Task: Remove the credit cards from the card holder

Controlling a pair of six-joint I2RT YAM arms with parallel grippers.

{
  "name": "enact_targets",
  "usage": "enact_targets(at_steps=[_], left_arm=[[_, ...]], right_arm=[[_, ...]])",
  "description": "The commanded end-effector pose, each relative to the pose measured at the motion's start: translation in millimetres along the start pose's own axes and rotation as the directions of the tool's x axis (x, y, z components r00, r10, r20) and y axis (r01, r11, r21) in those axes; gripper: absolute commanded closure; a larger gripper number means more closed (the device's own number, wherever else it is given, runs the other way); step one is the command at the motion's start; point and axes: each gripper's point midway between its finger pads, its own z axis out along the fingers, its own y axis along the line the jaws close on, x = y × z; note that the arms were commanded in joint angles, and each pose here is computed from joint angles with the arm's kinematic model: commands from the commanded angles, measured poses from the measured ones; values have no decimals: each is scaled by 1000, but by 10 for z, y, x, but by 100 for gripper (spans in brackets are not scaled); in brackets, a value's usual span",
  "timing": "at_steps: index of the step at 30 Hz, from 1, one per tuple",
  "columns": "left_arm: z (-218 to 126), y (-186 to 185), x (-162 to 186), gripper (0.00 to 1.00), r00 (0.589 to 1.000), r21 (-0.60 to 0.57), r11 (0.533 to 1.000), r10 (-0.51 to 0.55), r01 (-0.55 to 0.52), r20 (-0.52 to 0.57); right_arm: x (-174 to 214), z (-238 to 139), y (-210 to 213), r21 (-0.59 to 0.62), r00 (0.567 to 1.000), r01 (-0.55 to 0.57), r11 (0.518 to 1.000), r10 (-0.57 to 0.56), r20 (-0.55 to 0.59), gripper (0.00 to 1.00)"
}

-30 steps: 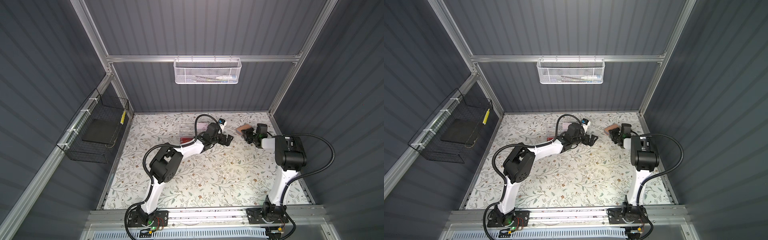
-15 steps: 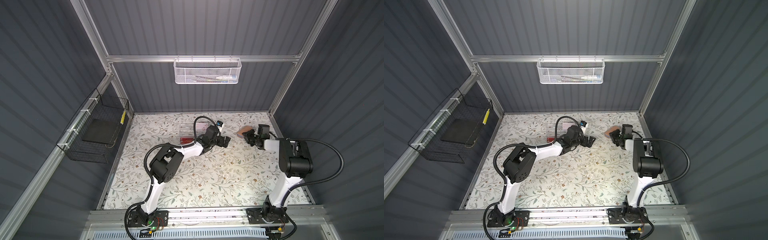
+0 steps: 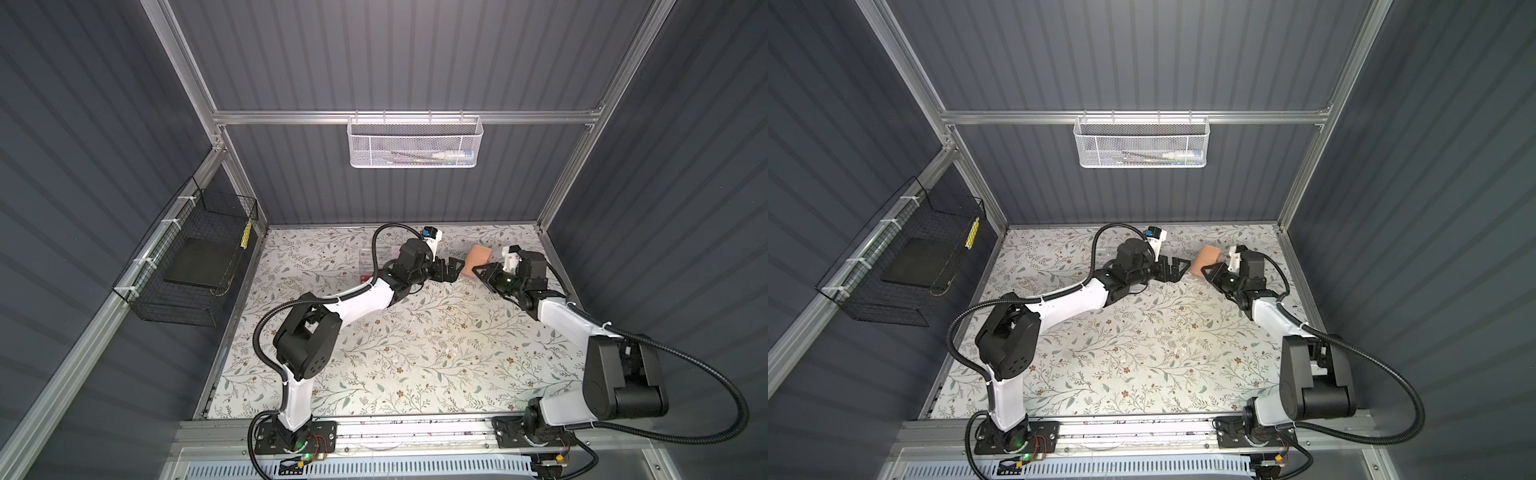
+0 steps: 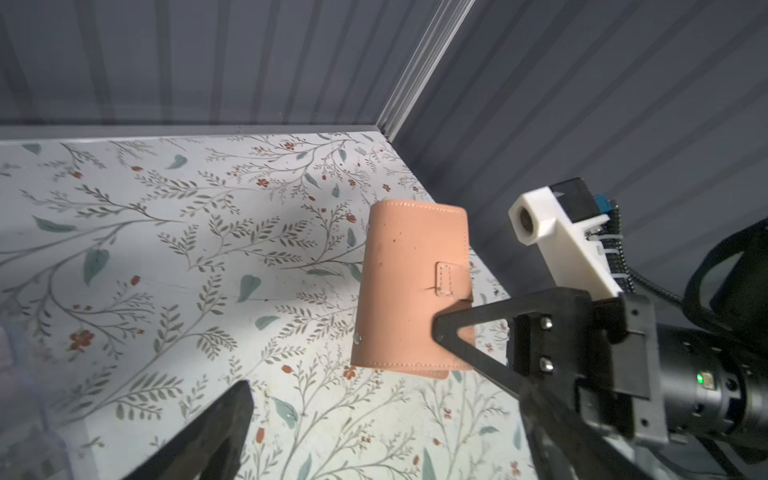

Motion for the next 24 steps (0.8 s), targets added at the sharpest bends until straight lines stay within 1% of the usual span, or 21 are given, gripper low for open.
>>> enact_targets(at_steps=[1, 3, 5, 9, 13, 16, 19, 24], left_arm=[[-212, 1, -110, 0, 978, 154, 966, -203, 207, -43], [-314, 15, -202, 0, 969, 179, 952, -246, 248, -33], [-398, -14, -273, 0, 967, 201, 946, -255, 255, -29], [-493, -85, -352, 0, 968, 231, 940, -248, 249, -37], [-552, -221, -408, 0, 971, 300, 924, -233, 236, -47], [-595, -298, -423, 0, 973, 336, 914, -225, 229, -51], [-618, -307, -410, 0, 977, 341, 916, -208, 213, -51], [-600, -322, -372, 2, 977, 361, 908, -205, 215, -67]], right_arm=[[42, -120, 462, -174, 988, 147, 974, -151, -9, 100], [75, -150, 606, -231, 982, 180, 956, -187, -10, 100], [135, -174, 745, -285, 975, 208, 936, -223, -21, 100], [246, -244, 979, -379, 961, 248, 892, -276, -22, 100], [351, -279, 1156, -439, 945, 278, 854, -325, -33, 100], [381, -246, 1190, -446, 940, 281, 850, -338, -51, 100], [396, -214, 1219, -467, 938, 274, 841, -341, -65, 100], [438, -173, 1299, -505, 931, 269, 820, -355, -80, 100]])
